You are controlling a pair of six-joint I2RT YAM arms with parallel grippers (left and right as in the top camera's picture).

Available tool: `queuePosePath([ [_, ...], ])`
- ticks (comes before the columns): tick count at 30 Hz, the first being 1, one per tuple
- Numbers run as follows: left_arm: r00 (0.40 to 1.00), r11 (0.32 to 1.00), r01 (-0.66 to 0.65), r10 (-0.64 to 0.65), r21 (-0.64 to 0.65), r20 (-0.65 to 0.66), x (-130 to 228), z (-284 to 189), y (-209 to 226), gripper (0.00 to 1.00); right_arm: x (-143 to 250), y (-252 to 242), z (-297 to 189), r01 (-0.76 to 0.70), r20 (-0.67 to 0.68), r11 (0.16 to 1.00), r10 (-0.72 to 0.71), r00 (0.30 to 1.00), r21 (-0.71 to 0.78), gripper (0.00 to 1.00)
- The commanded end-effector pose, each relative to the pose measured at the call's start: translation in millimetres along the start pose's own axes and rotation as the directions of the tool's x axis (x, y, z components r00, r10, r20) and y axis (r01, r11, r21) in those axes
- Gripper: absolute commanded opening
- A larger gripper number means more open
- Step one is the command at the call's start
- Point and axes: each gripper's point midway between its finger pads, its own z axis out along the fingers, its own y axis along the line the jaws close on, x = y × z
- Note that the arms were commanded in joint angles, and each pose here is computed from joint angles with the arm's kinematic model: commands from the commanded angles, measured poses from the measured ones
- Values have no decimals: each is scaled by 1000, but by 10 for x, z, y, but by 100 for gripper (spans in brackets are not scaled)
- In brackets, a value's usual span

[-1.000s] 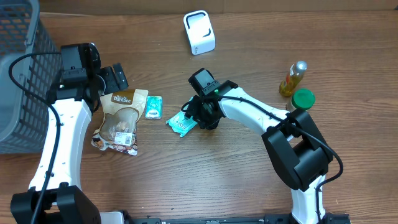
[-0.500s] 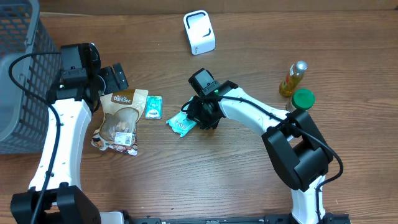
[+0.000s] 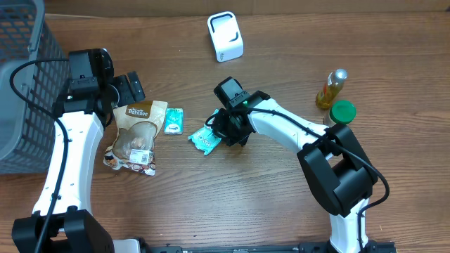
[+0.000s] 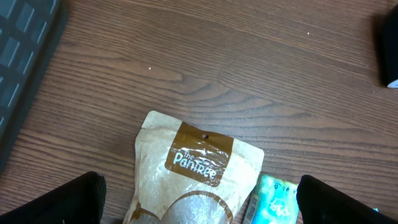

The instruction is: Scan the item barcode

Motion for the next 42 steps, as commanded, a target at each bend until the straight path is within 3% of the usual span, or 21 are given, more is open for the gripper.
queuePosePath([
  [1, 1000, 1000, -7, 7, 6, 4, -21, -2, -20, 100, 2, -175, 81, -10, 12, 998, 9, 1000, 58, 9],
  [42, 1000, 1000, -4, 4, 4, 4, -23, -1, -8, 100, 34, -63, 25, -3, -9, 1000, 3, 1000, 18, 4],
])
